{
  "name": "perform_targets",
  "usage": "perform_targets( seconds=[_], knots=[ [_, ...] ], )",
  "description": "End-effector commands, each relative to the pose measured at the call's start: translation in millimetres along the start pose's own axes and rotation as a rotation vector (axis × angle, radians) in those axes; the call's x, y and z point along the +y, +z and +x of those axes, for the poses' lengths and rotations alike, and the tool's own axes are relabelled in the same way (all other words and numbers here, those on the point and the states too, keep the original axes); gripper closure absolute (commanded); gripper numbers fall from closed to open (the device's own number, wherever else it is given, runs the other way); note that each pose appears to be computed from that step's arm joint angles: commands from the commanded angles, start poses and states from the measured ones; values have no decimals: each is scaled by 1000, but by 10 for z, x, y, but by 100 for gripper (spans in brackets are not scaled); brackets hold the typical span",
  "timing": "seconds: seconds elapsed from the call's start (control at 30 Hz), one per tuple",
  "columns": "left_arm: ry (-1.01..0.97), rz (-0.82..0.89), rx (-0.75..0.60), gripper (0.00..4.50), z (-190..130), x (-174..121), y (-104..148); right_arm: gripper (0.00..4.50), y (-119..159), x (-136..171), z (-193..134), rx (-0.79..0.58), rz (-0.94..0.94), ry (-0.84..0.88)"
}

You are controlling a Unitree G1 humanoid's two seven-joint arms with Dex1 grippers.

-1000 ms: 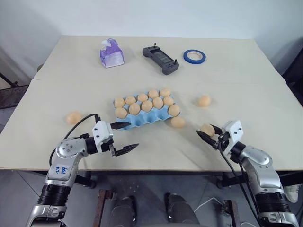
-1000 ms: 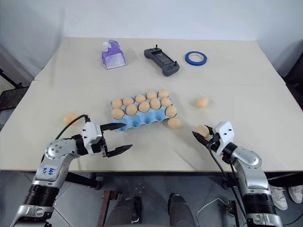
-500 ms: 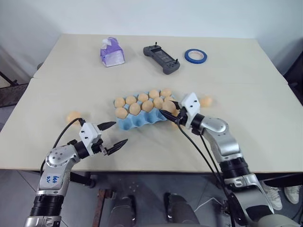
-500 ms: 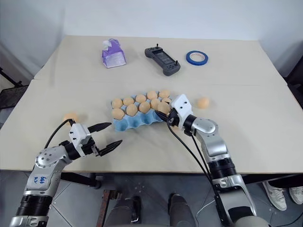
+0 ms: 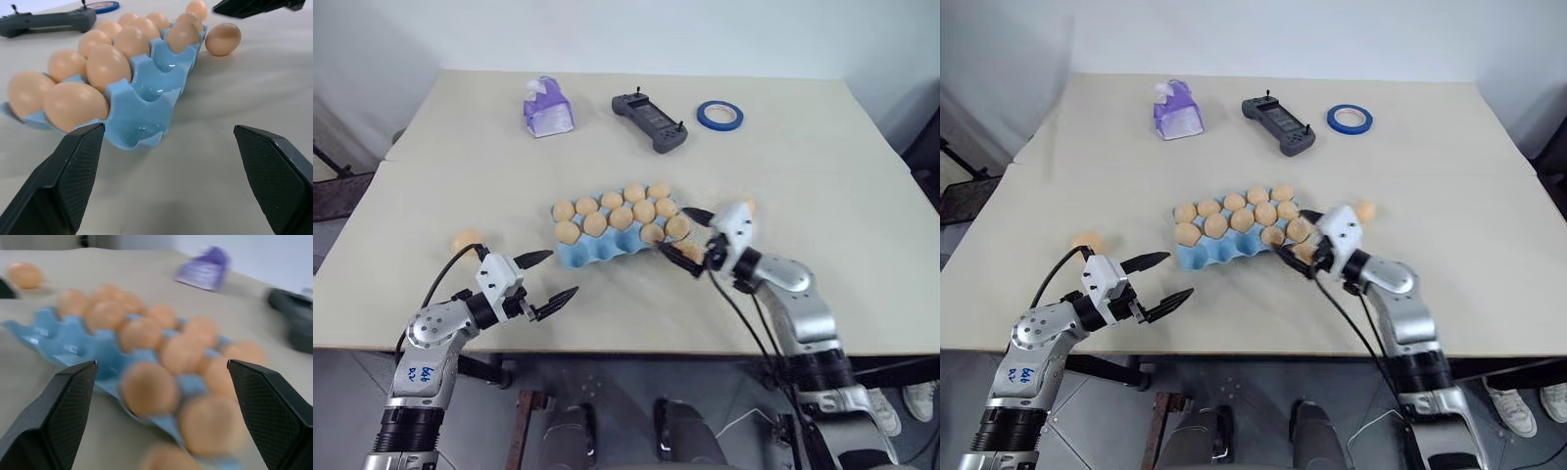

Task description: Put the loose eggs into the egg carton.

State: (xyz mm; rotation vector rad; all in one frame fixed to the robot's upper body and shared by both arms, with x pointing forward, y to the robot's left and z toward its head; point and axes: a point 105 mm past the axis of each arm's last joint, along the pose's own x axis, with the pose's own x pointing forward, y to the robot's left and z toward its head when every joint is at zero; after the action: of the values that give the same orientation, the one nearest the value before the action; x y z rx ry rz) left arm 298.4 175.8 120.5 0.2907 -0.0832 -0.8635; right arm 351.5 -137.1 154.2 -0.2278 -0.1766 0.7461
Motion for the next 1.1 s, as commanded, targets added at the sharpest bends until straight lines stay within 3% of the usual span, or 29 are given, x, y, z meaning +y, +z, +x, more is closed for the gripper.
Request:
perform_targets(
  seconds=[0.03,0.2,0.33,0.6,0.97,1.1],
  knots=[
    [-29,28,-40,0,83,-23,125,4,36,-267,-355,-31,-26,-165],
    [-82,17,-98,0,223,-74,195,4,-337,-327,-849,46,-18,-306],
    [-82,26,-87,0,244,-40,187,4,-402,-339,-831,59,-29,-344],
    [-84,19,-98,0,236,-13,216,4,-287,-687,-445,32,-50,-424],
    [-56,9,-98,0,181,-83,212,4,-396,-1027,144,194,-7,-417],
    [-45,3,-95,0,152,-115,210,4,-459,-1114,238,237,7,-494]
  ],
)
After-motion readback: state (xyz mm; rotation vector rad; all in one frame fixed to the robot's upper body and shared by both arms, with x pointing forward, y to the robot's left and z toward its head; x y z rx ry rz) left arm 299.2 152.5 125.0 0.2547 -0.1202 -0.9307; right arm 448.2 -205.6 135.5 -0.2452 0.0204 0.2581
